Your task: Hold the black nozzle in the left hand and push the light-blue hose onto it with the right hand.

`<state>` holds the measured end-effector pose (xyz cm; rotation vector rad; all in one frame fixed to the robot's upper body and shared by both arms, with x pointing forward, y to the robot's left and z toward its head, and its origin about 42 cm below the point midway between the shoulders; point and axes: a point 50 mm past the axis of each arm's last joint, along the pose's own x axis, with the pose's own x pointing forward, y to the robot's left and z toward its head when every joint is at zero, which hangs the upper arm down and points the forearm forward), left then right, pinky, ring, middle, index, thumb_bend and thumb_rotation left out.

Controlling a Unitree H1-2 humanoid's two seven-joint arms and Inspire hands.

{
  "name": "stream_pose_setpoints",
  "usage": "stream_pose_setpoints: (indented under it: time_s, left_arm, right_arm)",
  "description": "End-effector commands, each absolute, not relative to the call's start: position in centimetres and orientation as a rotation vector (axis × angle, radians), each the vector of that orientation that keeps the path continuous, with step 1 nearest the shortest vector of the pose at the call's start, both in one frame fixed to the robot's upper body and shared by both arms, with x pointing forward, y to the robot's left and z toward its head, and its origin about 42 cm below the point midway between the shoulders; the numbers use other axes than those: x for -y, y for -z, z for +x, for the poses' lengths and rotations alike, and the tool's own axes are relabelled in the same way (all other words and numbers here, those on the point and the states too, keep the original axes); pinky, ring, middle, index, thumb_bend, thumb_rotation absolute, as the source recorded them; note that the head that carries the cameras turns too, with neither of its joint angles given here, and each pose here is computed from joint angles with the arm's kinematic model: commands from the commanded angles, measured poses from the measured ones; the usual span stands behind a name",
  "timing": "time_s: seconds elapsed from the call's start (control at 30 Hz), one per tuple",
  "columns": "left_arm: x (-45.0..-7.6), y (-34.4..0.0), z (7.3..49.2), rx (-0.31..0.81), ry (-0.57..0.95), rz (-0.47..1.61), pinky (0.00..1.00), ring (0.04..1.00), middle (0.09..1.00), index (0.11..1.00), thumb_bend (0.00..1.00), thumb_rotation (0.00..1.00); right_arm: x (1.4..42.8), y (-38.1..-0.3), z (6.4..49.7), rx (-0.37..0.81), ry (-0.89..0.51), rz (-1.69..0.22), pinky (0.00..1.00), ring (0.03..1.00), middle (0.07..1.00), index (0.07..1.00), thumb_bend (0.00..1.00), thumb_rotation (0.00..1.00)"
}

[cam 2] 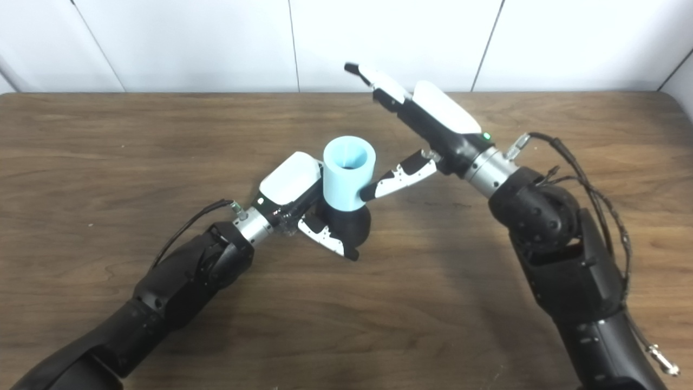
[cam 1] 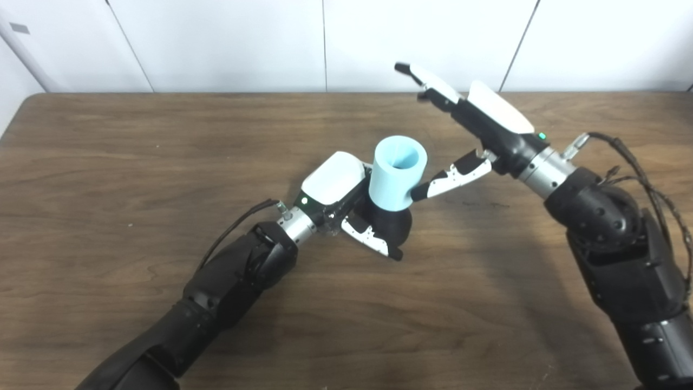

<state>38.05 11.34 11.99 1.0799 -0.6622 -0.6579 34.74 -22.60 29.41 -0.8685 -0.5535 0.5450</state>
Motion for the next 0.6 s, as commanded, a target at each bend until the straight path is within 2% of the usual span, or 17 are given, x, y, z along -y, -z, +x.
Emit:
stream_pose_setpoints:
  time_s: [0.0, 0.3, 0.4, 0.57]
  left_arm:
    - [-13.8, -6.3, 35.3, 0.443, 0.804, 1.195, 0.3, 0.42, 0.396, 0.504, 0.52, 0.0]
    - [-13.8, -6.4, 35.3, 0.442, 0.806, 1.204, 0.29, 0.421, 0.396, 0.503, 0.52, 0.0]
    - [-13.9, -6.3, 35.4, 0.442, 0.809, 1.207, 0.29, 0.418, 0.395, 0.504, 0.52, 0.0]
    - [-14.0, -6.2, 35.4, 0.444, 0.807, 1.207, 0.29, 0.411, 0.397, 0.505, 0.52, 0.0]
  right_arm:
    - [22.7, -32.8, 34.3, 0.653, -0.58, -0.907, 0.98, 1.0, 1.0, 1.0, 0.98, 0.35]
    - [22.1, -33.0, 32.3, 0.695, -0.758, -1.113, 1.0, 1.0, 1.0, 1.0, 1.0, 0.55]
    - [21.9, -32.4, 32.1, 0.721, -0.792, -1.152, 0.95, 1.0, 1.0, 1.0, 1.0, 0.57]
    - [21.8, -31.6, 32.1, 0.763, -0.807, -1.243, 0.9, 0.982, 1.0, 0.996, 0.95, 0.7]
